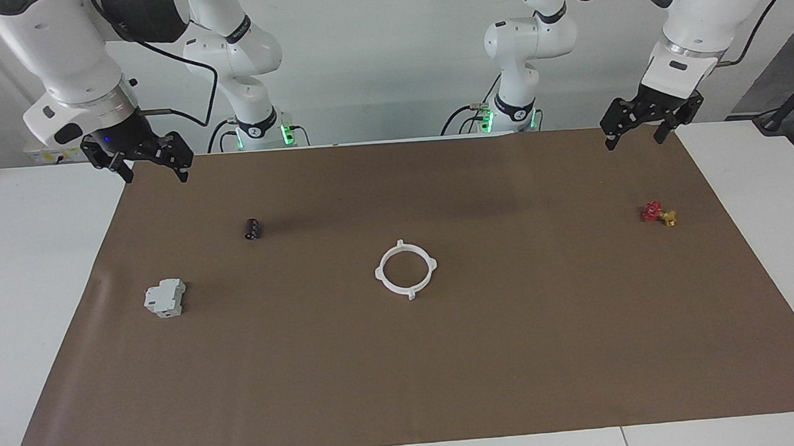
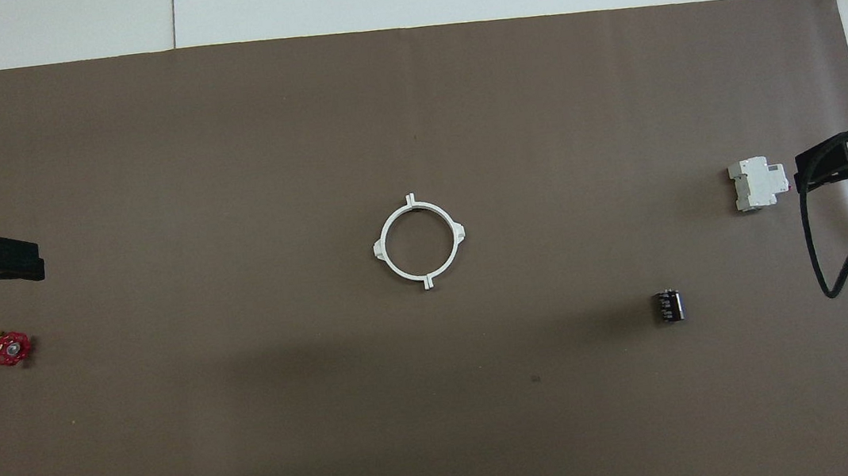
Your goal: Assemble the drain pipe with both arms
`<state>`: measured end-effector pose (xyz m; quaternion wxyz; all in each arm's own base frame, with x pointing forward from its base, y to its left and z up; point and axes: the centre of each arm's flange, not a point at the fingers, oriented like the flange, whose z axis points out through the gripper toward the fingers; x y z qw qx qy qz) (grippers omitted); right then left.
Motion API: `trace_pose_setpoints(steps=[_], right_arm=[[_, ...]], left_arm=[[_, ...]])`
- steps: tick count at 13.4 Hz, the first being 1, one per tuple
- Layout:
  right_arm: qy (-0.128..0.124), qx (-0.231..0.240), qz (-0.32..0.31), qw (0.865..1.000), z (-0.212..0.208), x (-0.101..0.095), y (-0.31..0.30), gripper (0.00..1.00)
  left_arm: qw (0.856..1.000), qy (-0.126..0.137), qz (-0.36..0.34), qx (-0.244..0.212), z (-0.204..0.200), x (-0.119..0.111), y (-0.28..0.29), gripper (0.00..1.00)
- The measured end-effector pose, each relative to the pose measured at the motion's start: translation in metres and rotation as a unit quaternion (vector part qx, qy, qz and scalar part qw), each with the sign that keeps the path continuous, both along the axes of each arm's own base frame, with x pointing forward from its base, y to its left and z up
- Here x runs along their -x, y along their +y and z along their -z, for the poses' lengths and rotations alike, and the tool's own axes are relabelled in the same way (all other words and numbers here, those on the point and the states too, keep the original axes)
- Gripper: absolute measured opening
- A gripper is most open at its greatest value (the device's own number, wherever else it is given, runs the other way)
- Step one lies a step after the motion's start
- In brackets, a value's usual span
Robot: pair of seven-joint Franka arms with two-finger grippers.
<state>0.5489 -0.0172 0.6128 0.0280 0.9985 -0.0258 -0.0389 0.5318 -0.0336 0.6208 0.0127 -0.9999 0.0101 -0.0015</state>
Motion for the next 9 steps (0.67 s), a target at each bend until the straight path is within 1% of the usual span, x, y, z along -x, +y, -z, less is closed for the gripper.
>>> trace_pose_setpoints(steps=[3,9], right_arm=[[0.0,0.0,0.0,1.0,0.0,0.0,0.0,1.0],[0.0,0.0,0.0,1.0,0.0,0.0,0.0,1.0]], left_arm=[[1.0,-0.001,0.002,0.0,0.0,0.0,-0.004,1.0],[1.0,-0.012,0.003,0.001,-0.012,0.0,-0.005,1.0]])
